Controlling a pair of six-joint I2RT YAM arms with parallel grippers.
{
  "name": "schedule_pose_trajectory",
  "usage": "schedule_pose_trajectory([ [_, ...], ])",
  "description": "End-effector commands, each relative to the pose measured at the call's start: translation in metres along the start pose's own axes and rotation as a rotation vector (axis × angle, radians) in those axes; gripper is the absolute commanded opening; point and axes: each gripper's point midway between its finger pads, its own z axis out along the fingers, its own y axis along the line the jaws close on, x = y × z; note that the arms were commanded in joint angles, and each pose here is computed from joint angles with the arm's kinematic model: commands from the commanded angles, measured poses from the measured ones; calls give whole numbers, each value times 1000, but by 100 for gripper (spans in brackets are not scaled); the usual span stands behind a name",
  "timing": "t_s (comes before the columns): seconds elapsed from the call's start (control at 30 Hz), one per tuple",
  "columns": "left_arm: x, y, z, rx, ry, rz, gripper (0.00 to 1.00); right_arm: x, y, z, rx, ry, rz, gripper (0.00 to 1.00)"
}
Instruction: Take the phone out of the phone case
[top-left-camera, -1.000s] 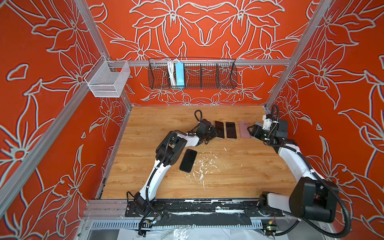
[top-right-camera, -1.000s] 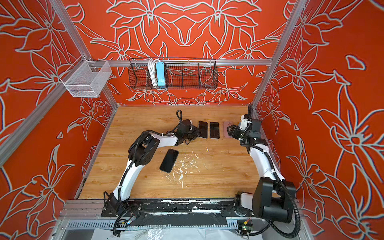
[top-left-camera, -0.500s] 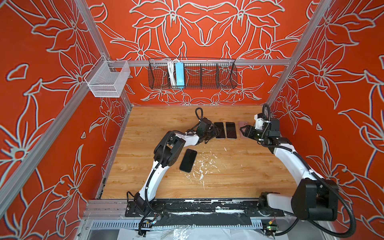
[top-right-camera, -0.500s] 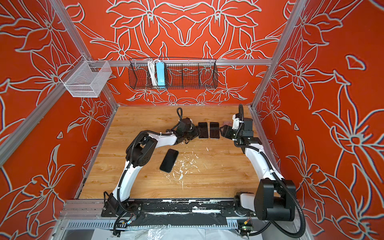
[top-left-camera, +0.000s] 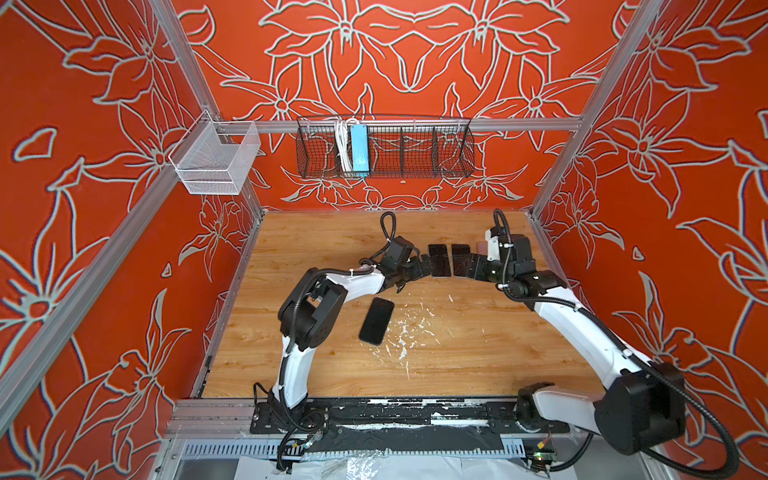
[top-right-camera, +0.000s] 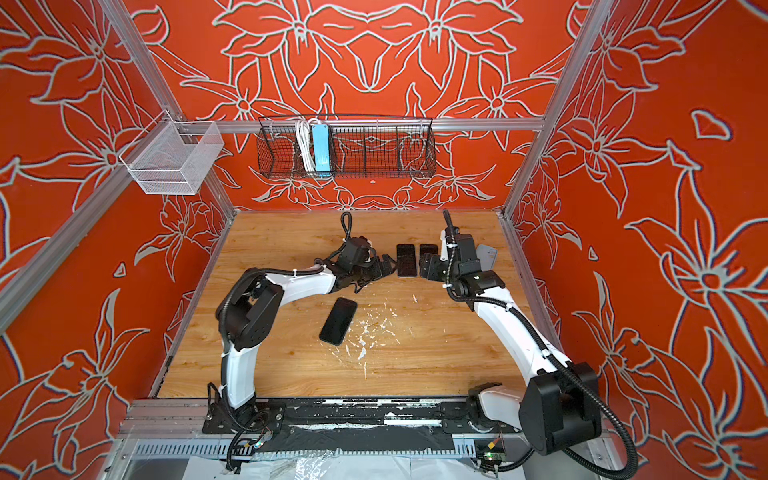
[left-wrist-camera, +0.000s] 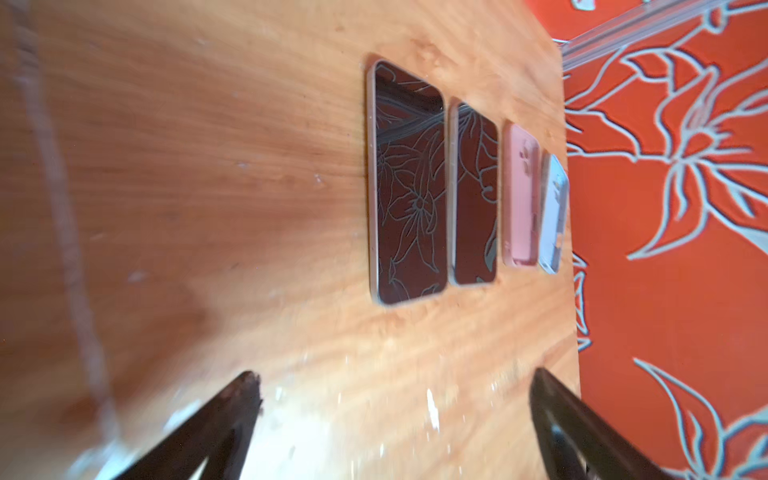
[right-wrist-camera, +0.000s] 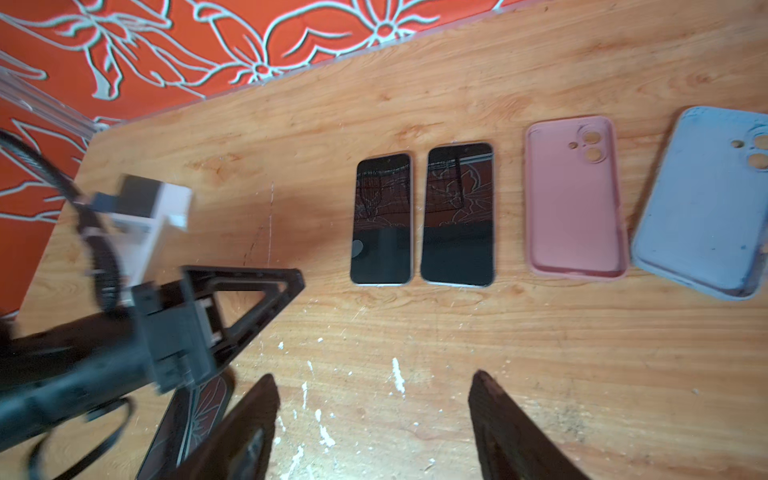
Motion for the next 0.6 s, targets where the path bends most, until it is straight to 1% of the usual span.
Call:
schedule_pose_trajectory([
  [0.0, -15, 6, -44, -41, -51, 29, 98, 1, 15, -8, 43, -22, 12, 75],
  [0.1, -21, 18, -83, -89, -73, 47, 98, 12, 38, -7, 23, -16, 16, 76],
  [0.13, -25, 19, -98, -102, -87, 66, 98, 15, 44, -7, 32, -10, 13, 79],
  [0.2, -32, 19, -129, -122, -124, 117, 98, 22, 57, -3, 44, 9, -6, 88],
  [0.23, -35, 19, -142, -132, -133, 139, 98, 26, 67, -1, 33, 23, -19, 98],
  [0.3, -40, 24, -166, -143, -138, 150, 98, 30, 87, 3, 0, 32, -45, 98],
  [0.43, -60, 46, -212, -128, -176, 55, 98, 42, 126, 15, -35, 84, -85, 98],
  [0.5, -73, 56, -236, -148, -208, 24, 98, 52, 143, 24, -34, 103, -101, 98],
  [0.57, -88, 66, -260, -192, -248, 24, 98, 66, 159, 34, -23, 131, -100, 98],
])
